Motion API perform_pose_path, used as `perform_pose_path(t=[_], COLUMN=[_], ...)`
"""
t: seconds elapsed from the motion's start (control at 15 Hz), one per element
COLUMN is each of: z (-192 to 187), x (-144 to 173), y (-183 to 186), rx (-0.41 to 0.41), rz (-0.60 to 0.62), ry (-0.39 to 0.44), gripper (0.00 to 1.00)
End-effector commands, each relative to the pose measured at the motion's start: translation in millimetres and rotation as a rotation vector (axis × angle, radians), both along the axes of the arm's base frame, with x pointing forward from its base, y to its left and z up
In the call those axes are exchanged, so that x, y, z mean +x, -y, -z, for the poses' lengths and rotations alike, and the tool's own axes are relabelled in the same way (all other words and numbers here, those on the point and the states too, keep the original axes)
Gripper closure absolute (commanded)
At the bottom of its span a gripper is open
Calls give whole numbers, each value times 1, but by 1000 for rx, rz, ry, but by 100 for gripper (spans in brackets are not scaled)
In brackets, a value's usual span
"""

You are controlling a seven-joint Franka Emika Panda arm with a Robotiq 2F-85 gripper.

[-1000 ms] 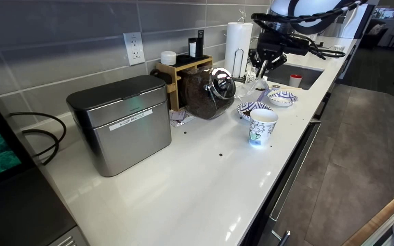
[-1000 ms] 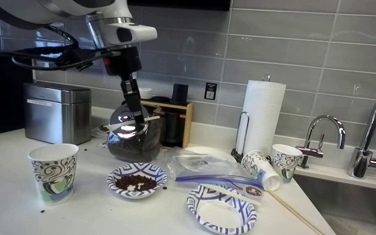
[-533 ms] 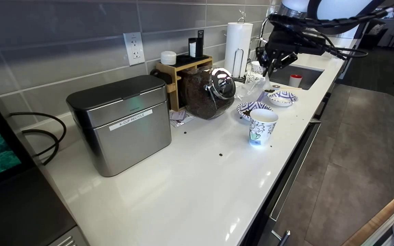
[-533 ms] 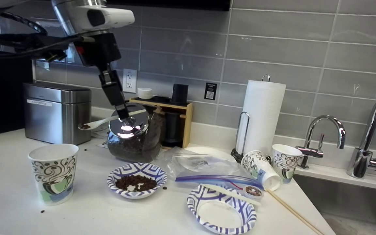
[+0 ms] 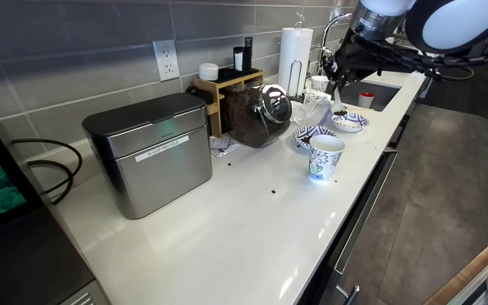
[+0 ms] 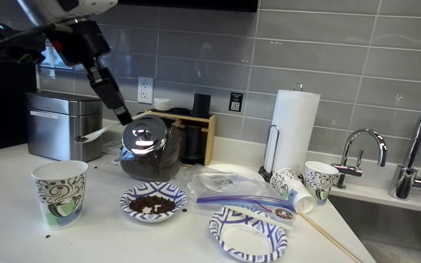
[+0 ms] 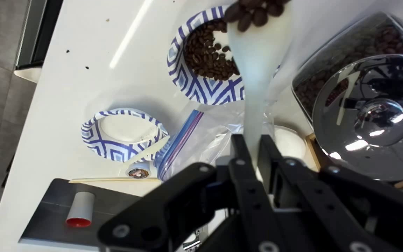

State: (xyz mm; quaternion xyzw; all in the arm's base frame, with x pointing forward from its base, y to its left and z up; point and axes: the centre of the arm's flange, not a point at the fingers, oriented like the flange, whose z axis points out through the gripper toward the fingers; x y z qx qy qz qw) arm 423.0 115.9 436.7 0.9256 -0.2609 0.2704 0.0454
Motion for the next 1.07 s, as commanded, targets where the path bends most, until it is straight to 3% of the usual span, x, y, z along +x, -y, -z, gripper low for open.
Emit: perform_pose_path(t=[0.0,0.47,1.0], z=[8,13,18], x=[-13,-18,-30], y=[-4,-20,-51], rx=[-24,-48,-129], rz=[-1,5,-18], ry=[91,157,209], gripper=[97,97,97])
